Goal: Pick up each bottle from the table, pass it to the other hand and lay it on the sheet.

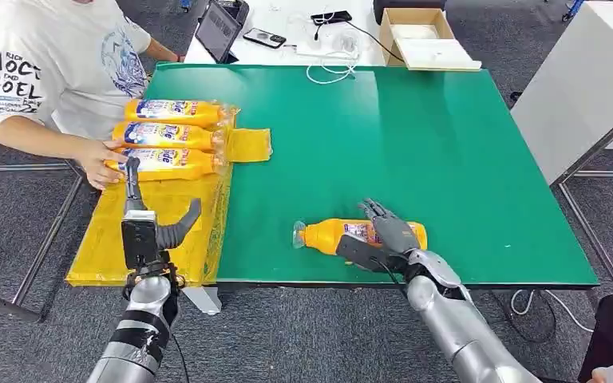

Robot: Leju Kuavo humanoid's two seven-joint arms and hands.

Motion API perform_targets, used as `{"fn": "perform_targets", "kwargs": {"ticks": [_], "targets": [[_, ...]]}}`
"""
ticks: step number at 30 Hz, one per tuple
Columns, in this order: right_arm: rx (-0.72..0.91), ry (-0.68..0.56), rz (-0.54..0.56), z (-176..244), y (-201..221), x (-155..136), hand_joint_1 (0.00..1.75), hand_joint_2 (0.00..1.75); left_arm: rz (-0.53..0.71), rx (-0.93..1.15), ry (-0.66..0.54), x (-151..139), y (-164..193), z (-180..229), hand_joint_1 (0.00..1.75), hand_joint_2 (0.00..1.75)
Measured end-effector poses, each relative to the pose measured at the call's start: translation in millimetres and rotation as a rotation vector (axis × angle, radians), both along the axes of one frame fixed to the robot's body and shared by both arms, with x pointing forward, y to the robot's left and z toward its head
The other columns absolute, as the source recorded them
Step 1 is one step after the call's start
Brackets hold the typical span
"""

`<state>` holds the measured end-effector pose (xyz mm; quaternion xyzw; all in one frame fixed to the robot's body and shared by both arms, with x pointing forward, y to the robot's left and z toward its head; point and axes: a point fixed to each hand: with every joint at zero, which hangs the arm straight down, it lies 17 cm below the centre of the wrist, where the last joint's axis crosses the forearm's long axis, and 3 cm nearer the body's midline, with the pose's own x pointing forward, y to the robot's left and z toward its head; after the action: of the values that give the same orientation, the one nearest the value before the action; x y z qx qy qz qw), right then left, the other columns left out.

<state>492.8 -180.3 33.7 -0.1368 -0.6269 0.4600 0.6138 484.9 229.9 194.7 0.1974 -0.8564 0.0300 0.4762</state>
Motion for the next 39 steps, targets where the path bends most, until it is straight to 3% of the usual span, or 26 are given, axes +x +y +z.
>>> {"fn": "perform_targets", "kwargs": {"ticks": [20,21,22,23,39], "targets": [[-0.116,0.087,-0.013,-13.1,-35.2,10.5,0.0,1.75,-0.039,-0.005,0.066,5.6,-10.3,-23.4,0.0,1.75],[-0.126,0.098,-0.01,-15.4,-37.7,9.8,1.29,1.75,-0.041,-0.005,0.069,6.1,-10.8,-24.2,0.0,1.75],[-0.137,0.109,-0.008,-17.1,-40.0,9.6,1.55,1.75,-0.044,-0.006,0.072,6.4,-11.7,-25.5,0.0,1.75],[-0.141,0.116,-0.003,-18.4,-40.0,9.1,1.69,1.75,-0.046,-0.006,0.075,6.8,-12.1,-26.4,0.0,1.75],[-0.163,0.176,-0.004,-33.0,-54.0,2.7,1.75,1.75,-0.063,-0.013,0.103,9.7,-20.7,-34.9,0.0,1.75]]}}
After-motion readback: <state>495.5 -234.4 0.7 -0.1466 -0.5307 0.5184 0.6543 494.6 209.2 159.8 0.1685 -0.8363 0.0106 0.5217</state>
